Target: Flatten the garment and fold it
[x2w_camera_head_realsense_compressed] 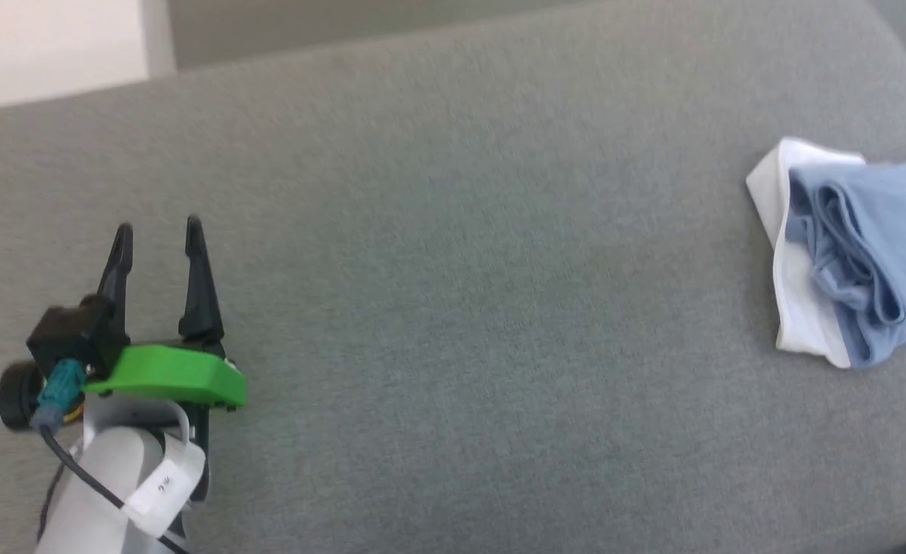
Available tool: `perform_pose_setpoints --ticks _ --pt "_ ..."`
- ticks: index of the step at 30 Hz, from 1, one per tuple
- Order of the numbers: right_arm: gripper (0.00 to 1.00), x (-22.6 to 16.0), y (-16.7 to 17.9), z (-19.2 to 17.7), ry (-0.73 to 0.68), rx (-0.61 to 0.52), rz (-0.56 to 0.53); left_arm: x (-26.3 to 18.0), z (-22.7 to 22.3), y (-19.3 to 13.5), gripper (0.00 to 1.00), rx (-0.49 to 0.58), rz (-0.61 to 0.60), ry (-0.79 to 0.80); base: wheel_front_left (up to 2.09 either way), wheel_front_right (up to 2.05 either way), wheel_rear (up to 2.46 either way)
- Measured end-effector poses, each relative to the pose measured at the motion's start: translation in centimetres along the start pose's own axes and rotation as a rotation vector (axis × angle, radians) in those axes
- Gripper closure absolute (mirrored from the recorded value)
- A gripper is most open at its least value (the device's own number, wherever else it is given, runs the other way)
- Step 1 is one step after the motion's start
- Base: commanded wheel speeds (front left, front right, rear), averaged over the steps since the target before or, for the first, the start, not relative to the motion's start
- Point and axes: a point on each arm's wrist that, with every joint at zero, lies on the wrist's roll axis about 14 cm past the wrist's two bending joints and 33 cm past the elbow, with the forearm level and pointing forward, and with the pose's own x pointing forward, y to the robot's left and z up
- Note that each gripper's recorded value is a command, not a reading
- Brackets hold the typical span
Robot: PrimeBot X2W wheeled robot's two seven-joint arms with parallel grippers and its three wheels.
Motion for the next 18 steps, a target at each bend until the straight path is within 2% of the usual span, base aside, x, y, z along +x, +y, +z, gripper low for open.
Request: perform_pose_setpoints --ticks 10,18 --pt "0.00 -5.1 6.1 2.4 -0.218 0.166 0.063 -4.6 5.1 2.3 0.00 0.025 0.097 -0.103 0.00 0.00 0.00" --pt "0.00 -8.4 12.0 0.6 -0.201 0.243 0.151 -8.4 7.7 5.2 0.00 0.031 0.203 -0.161 0.00 0.00 0.00"
